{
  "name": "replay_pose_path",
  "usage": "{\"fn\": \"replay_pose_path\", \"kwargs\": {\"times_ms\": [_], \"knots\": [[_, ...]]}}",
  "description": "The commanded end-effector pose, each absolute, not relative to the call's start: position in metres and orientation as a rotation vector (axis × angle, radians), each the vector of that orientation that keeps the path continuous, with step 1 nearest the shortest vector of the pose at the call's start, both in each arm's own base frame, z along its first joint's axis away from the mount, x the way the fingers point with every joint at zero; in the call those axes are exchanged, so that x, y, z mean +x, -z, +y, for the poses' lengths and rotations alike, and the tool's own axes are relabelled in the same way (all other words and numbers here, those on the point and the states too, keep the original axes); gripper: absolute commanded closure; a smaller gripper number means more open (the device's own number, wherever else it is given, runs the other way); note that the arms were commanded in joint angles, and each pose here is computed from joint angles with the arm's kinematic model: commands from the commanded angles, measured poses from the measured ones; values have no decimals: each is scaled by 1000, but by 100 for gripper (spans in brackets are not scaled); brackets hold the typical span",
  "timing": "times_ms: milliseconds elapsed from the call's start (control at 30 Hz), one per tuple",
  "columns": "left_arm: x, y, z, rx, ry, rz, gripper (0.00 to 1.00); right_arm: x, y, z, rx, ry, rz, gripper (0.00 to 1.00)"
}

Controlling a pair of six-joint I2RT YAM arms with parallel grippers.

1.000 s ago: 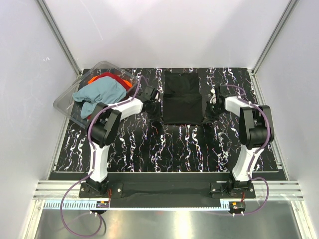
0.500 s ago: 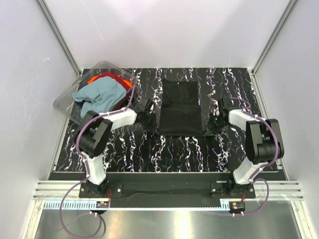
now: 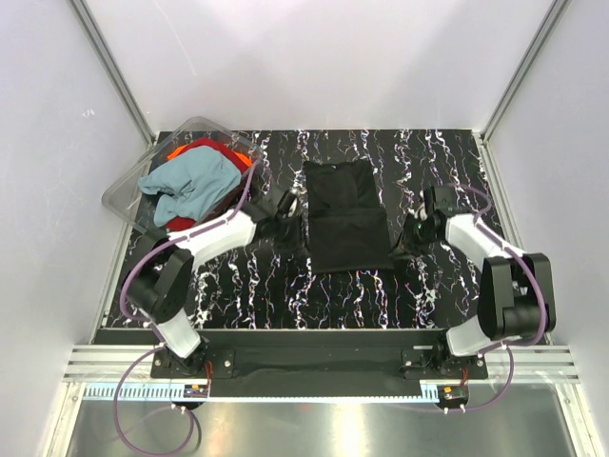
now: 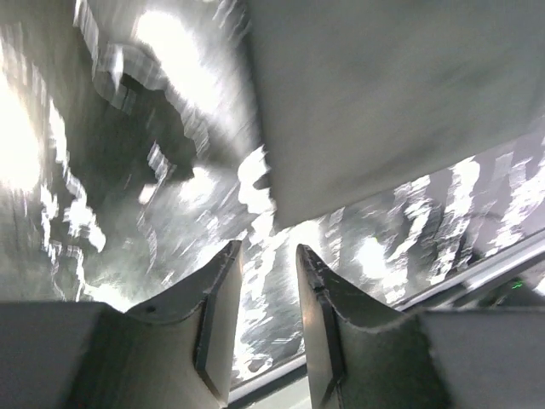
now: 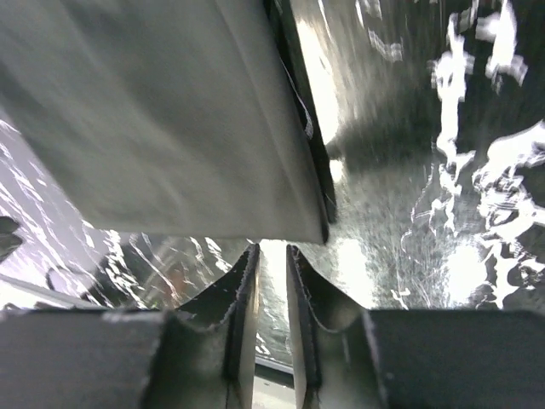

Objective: Fold and stack the t-shirts
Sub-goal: Fold the tshirt

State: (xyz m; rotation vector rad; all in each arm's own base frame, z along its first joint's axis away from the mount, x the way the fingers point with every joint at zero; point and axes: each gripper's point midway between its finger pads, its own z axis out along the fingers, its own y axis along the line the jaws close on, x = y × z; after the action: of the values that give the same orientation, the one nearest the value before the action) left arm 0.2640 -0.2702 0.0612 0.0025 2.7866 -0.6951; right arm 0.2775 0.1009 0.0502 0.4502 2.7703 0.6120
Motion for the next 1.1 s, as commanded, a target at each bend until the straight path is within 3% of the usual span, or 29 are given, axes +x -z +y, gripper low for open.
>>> {"fn": "replay_pose_path", "kwargs": {"times_ms": [0,233,467,767,900,1067], "knots": [[314,-102,-295,72,736,2614,65,324,-82,99,401,-573,2667,76],[385,-117,-335,151,788,2517,67,395,-81,111,229,-620,2658,81],[440,-65,-316,40,738,2577,68,446,-64,121,164,-673,2653,80],[463,-33,-293,19,687,2606,67,459,-58,128,127,-715,2661,75],[470,-45,-296,62,728,2575,66,457,-88,128,116,-718,2607,68],[459,-78,-306,98,848,2540,59,446,-85,126,133,-718,2635,64]]}}
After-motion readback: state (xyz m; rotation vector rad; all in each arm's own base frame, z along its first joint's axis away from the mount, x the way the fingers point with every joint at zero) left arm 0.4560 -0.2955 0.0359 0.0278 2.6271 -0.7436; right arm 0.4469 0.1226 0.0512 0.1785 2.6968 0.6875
